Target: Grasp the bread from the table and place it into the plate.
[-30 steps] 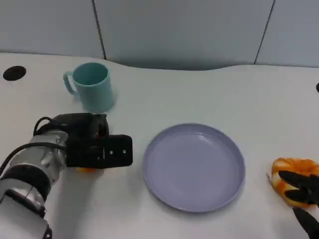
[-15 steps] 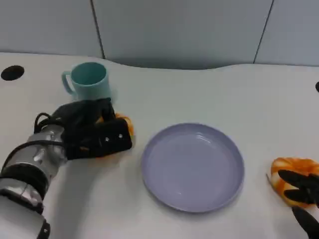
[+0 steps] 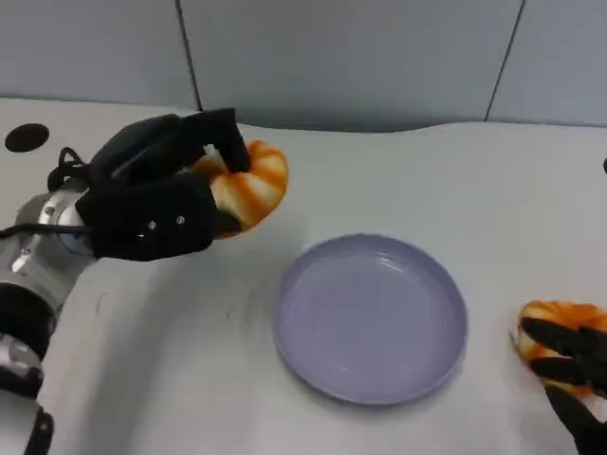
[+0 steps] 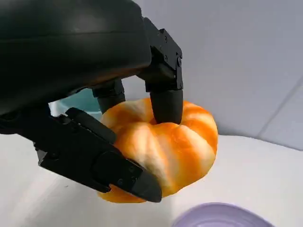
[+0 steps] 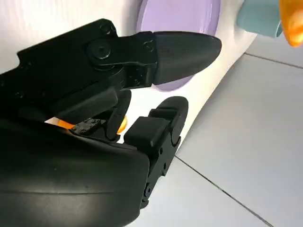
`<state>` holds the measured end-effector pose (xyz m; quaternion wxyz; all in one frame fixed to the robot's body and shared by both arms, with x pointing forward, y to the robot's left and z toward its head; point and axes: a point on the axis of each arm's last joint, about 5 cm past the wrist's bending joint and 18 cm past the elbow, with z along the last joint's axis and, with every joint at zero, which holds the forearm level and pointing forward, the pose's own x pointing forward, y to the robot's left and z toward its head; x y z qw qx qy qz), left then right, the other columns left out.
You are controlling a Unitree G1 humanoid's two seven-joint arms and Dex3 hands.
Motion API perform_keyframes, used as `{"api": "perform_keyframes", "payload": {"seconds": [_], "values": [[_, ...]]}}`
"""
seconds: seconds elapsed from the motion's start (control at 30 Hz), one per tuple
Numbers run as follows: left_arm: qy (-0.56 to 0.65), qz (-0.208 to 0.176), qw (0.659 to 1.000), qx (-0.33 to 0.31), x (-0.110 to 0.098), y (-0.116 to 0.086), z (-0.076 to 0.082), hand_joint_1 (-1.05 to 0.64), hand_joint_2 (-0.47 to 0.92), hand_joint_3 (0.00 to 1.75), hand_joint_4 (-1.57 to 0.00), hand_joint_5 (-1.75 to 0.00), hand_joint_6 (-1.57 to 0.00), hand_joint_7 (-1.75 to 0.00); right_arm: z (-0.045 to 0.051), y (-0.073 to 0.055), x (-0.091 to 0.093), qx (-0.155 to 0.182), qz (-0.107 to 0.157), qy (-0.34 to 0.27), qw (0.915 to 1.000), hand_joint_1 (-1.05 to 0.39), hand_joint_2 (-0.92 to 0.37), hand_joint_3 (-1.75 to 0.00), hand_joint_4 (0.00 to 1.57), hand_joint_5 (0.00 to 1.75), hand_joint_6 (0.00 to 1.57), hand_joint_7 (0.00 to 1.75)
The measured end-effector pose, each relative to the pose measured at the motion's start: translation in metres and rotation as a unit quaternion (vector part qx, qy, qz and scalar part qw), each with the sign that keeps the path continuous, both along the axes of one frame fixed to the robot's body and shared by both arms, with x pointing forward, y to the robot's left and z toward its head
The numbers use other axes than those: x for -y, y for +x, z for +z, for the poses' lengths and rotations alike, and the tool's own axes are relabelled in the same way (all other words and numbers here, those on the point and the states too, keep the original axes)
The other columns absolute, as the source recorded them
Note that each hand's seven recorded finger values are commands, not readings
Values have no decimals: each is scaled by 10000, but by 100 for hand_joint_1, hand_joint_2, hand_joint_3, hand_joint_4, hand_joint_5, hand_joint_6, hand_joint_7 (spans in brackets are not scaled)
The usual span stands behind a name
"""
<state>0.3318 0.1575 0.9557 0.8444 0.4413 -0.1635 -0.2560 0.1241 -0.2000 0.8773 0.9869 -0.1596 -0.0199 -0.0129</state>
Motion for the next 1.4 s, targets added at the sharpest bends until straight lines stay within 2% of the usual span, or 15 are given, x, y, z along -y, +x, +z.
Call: {"api": "perform_keyframes", "payload": {"seconds": [0.27,0.43,0.63,0.73,0.8,0.9,0.97,1.03,1.07,1.17,1.27,1.4], "values": [[310,-1384,9898,-95,355,-26,33,-16,92,10,-80,-175,-56,-175,0,-1,-42,-115,29,24,9999,-43,-92,-38,71,41,78,0],[787,-1967,9773,-19,656,-44,45,-8,90,9,-84,-175,-63,-175,2,-6,-48,-118,19,-40,9999,-41,-92,-39,73,40,78,0],[1211,-2225,9672,154,870,-86,-15,-4,90,9,-82,-175,-59,-175,-5,-19,-56,-121,-29,-38,9999,-41,-92,-38,75,39,79,0],[1174,-2266,9666,209,900,-97,-31,-4,90,11,-83,-175,-60,-175,-6,-20,-62,-113,-41,-29,9999,-41,-92,-38,75,38,79,0],[1232,-2283,9654,258,917,-101,-43,-4,91,18,-86,-175,-64,-175,-7,-28,-61,-116,-67,-31,9999,-41,-92,-38,75,38,77,0],[1559,-2350,9585,412,989,-115,-79,-9,86,20,-85,-175,-62,-175,-6,-39,-72,-107,-66,-63,9999,-41,-92,-39,76,38,76,0],[1735,-2437,9530,469,1026,-127,-98,-18,80,17,-77,-175,-55,-175,-5,-42,-76,-76,-55,-92,9999,-40,-92,-39,76,37,77,0],[1889,-2503,9484,472,1045,-120,-84,-31,77,12,-57,-175,-38,-174,1,-42,-79,-18,-38,-94,9999,-40,-92,-39,75,36,77,0],[1976,-2537,9457,466,1051,-107,-56,-33,77,11,-53,-175,-35,-174,0,-42,-80,-17,-41,-92,9999,-40,-92,-38,75,36,77,0],[2172,-2616,9391,494,1069,-70,37,-35,77,10,-50,-175,-32,-174,-1,-43,-81,-17,-46,-86,10000,-40,-92,-38,76,35,77,0],[2220,-2640,9374,484,1072,-65,52,-36,78,9,-49,-175,-32,-174,-1,-43,-83,-16,-50,-79,10000,-40,-92,-38,76,34,77,0],[2315,-2680,9344,396,1065,-63,52,-41,80,5,-39,-166,-28,-161,-1,-42,-84,-13,-50,-79,10000,-40,-92,-38,76,33,77,0]]}}
